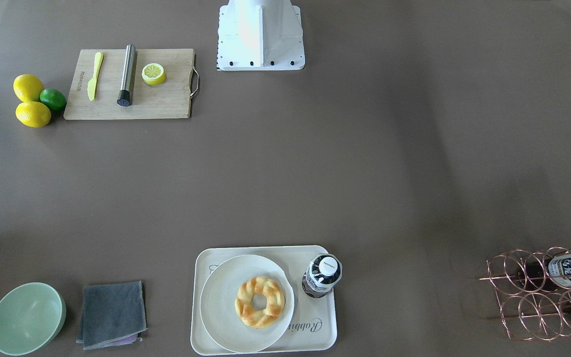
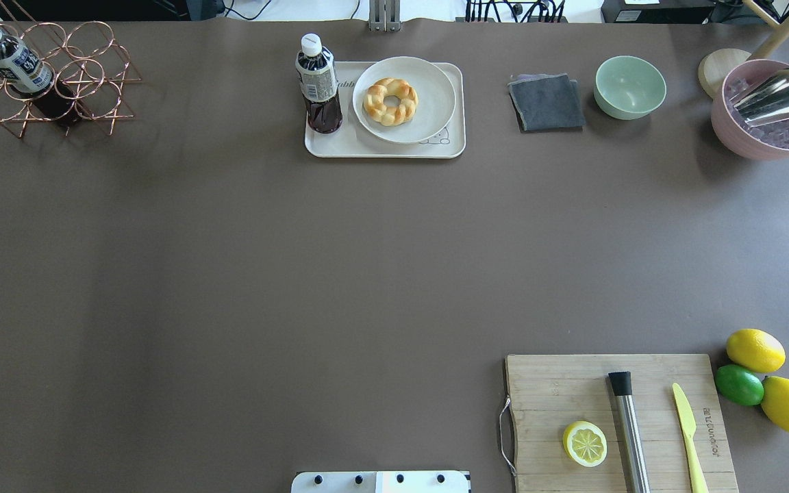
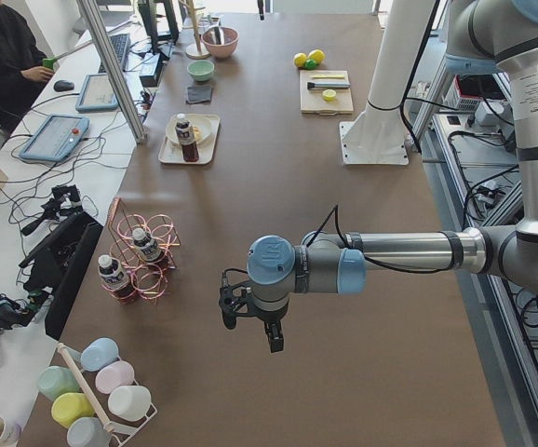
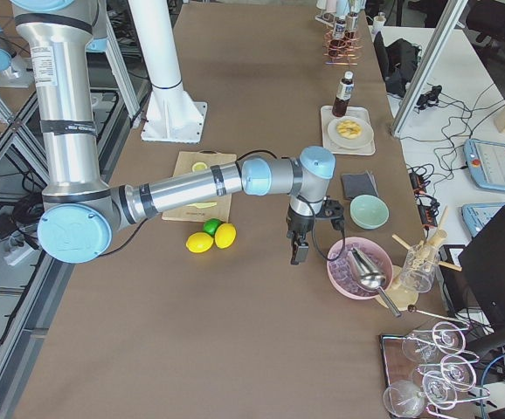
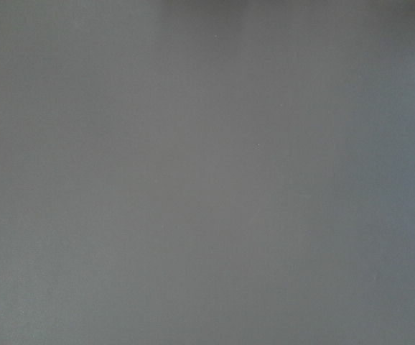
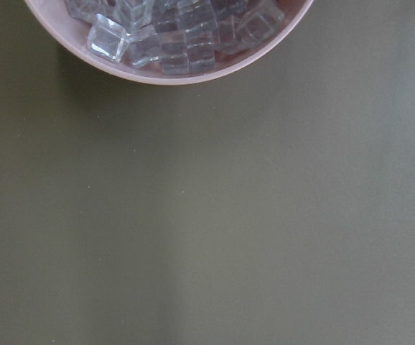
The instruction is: Place donut on tray
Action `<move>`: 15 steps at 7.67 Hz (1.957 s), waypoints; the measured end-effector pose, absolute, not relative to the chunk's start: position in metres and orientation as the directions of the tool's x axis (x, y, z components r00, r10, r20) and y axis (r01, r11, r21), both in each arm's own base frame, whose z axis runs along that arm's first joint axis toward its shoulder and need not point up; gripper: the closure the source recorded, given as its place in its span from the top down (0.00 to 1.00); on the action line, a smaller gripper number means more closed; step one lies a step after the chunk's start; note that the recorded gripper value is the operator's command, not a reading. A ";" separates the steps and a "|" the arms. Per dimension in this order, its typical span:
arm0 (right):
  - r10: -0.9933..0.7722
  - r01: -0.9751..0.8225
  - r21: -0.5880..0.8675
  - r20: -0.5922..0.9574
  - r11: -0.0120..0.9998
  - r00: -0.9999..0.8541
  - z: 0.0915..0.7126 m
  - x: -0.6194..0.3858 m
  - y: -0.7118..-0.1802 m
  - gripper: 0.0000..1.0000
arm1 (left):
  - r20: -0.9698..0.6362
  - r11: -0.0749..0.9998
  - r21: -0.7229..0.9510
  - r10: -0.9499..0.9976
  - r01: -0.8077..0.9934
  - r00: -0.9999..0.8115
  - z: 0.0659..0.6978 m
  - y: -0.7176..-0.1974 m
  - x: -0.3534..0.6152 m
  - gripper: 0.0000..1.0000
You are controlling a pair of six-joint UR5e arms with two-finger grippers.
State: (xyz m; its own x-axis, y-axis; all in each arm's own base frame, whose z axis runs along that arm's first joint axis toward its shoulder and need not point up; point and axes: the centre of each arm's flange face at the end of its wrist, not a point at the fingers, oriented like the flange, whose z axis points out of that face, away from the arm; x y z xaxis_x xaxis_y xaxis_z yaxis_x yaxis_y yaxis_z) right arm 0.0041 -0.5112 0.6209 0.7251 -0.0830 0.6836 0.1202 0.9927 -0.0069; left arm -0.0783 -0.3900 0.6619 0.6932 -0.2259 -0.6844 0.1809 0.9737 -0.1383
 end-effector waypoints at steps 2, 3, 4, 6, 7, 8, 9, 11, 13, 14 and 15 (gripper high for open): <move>-0.064 0.091 0.005 0.744 0.996 0.665 0.636 0.026 -0.509 1.00 | -0.685 0.976 -0.129 -0.218 0.178 0.695 0.657 -0.397 -0.077 0.98; -0.056 0.076 0.010 0.766 0.997 0.640 0.633 0.030 -0.509 1.00 | -0.685 0.976 -0.129 -0.215 0.175 0.696 0.656 -0.399 -0.076 0.98; -0.049 0.067 0.008 0.774 0.998 0.631 0.632 0.033 -0.510 1.00 | -0.685 0.976 -0.132 -0.217 0.174 0.695 0.658 -0.400 -0.075 0.98; -0.047 0.063 0.010 0.776 0.998 0.629 0.630 0.033 -0.513 1.00 | -0.685 0.975 -0.137 -0.219 0.173 0.695 0.660 -0.400 -0.075 0.98; -0.047 0.062 0.010 0.777 0.998 0.628 0.630 0.033 -0.513 1.00 | -0.685 0.975 -0.137 -0.220 0.173 0.695 0.661 -0.400 -0.075 0.98; -0.046 0.061 0.010 0.778 0.998 0.627 0.630 0.033 -0.513 1.00 | -0.685 0.975 -0.137 -0.219 0.173 0.695 0.661 -0.400 -0.075 0.98; -0.048 0.061 0.013 0.780 0.998 0.624 0.628 0.033 -0.512 1.00 | -0.685 0.975 -0.137 -0.219 0.173 0.695 0.661 -0.400 -0.075 0.98; -0.050 0.059 0.016 0.782 0.998 0.622 0.627 0.034 -0.510 1.00 | -0.686 0.976 -0.134 -0.217 0.173 0.695 0.660 -0.401 -0.075 0.98; -0.049 0.055 0.019 0.783 0.998 0.620 0.625 0.036 -0.510 1.00 | -0.688 0.977 -0.126 -0.211 0.172 0.694 0.657 -0.403 -0.075 0.98; -0.051 0.055 0.022 0.787 0.998 0.615 0.623 0.036 -0.512 1.00 | -0.689 0.978 -0.122 -0.208 0.171 0.694 0.656 -0.405 -0.074 0.98; -0.051 0.054 0.023 0.790 0.998 0.611 0.622 0.036 -0.512 1.00 | -0.690 0.978 -0.116 -0.203 0.171 0.694 0.653 -0.409 -0.074 0.98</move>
State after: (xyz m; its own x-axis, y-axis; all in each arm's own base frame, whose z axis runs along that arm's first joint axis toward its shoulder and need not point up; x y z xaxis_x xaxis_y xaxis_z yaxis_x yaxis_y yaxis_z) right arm 0.0357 -0.5121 0.6218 0.6110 -0.0509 0.7900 0.0538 0.9983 0.0227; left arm -0.0745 -0.4086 0.6530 0.6944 -0.2032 -0.6903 0.1713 0.9784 -0.1156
